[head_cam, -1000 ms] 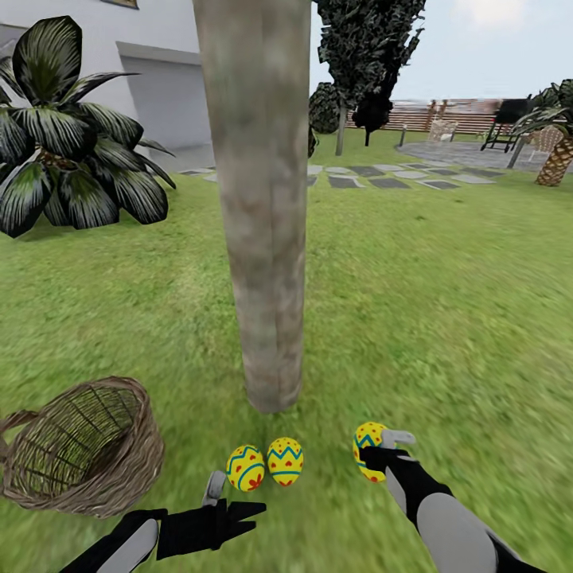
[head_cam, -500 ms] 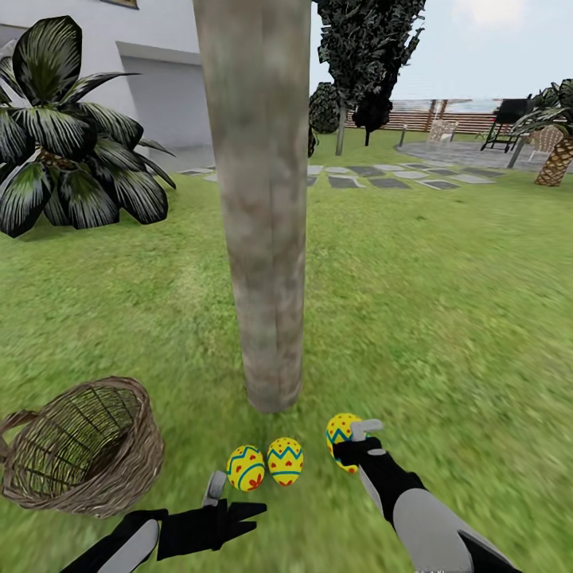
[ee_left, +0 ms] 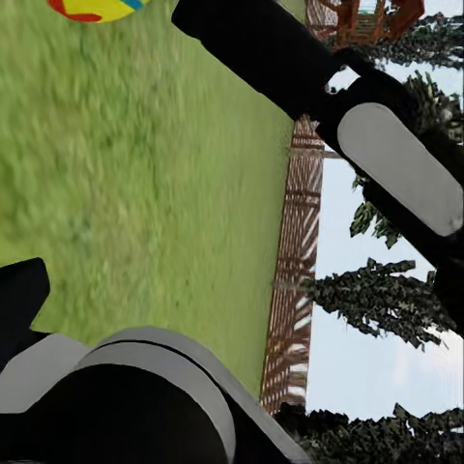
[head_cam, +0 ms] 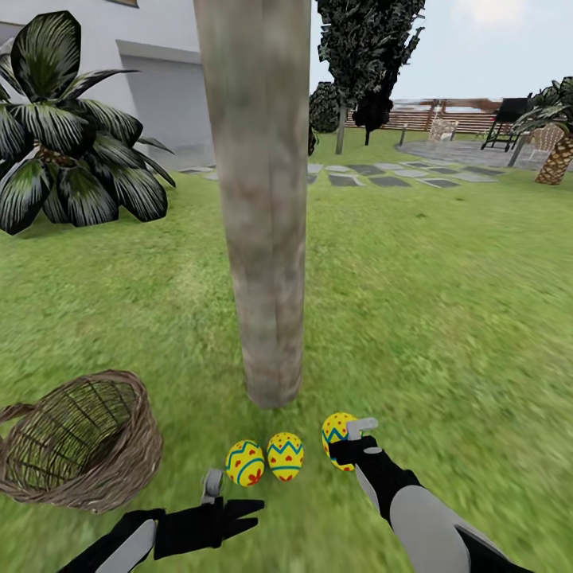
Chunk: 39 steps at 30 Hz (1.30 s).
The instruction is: Take the three Easter eggs out of the wicker basket on the lawn in the garden, then place them on the lawn next to a single tree (choose any tree) so that all three eggs are next to the same tree and none are left in the basket.
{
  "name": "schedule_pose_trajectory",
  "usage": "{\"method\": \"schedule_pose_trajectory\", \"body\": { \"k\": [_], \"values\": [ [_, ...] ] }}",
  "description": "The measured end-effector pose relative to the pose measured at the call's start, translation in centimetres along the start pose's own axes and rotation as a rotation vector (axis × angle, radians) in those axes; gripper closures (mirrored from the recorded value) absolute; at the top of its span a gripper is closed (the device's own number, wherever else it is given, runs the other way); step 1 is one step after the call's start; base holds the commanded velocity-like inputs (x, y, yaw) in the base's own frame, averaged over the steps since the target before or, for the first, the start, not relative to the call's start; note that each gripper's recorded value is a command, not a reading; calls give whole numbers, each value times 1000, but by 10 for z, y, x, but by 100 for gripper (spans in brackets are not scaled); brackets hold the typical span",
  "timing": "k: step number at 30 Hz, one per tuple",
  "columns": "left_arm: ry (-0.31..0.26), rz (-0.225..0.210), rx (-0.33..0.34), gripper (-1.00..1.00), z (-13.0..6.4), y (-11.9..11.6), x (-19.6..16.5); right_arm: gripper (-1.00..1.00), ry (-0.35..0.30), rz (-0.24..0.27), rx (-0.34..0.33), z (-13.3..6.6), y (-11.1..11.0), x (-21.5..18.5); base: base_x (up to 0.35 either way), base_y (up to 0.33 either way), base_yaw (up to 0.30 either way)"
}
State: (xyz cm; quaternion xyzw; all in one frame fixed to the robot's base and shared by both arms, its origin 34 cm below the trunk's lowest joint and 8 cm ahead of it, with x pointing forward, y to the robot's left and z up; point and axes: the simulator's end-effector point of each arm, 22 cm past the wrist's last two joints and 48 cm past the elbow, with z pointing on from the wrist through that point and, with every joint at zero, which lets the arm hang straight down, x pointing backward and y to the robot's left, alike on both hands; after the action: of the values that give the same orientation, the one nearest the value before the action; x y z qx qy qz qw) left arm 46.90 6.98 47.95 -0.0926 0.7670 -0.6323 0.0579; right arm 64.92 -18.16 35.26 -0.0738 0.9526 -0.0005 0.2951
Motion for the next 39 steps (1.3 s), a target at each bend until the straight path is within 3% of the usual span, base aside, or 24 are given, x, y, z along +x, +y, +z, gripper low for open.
{"method": "schedule_pose_trajectory", "body": {
  "k": [4, 13, 20, 23, 28, 33, 39],
  "values": [
    [-4, 6, -1, -100, -23, 10, -5, 100, -2, -1, 1, 6, 0, 6, 0, 0, 0],
    [34, -29, 45, -100, -43, 19, 1, 100, -10, -1, 3, 20, 1, 17, 0, 0, 0],
    [53, -17, 84, -100, -39, 21, 7, 100, -27, -10, 6, 30, 0, 17, 0, 0, 0],
    [83, -50, 93, -100, -36, 23, 14, 100, -49, -16, 11, 35, -3, 4, 0, 0, 0],
    [87, -57, 93, -100, -35, 33, 17, 100, -77, -18, 21, 41, -6, -18, 0, 0, 0],
    [88, -57, 93, -100, -33, 45, 19, 100, -78, -21, 73, 49, -10, -27, 0, 0, 0],
    [88, -57, 94, -100, -31, 58, 22, 100, -68, -27, 74, 57, -5, -26, 0, 0, 0]
  ]
}}
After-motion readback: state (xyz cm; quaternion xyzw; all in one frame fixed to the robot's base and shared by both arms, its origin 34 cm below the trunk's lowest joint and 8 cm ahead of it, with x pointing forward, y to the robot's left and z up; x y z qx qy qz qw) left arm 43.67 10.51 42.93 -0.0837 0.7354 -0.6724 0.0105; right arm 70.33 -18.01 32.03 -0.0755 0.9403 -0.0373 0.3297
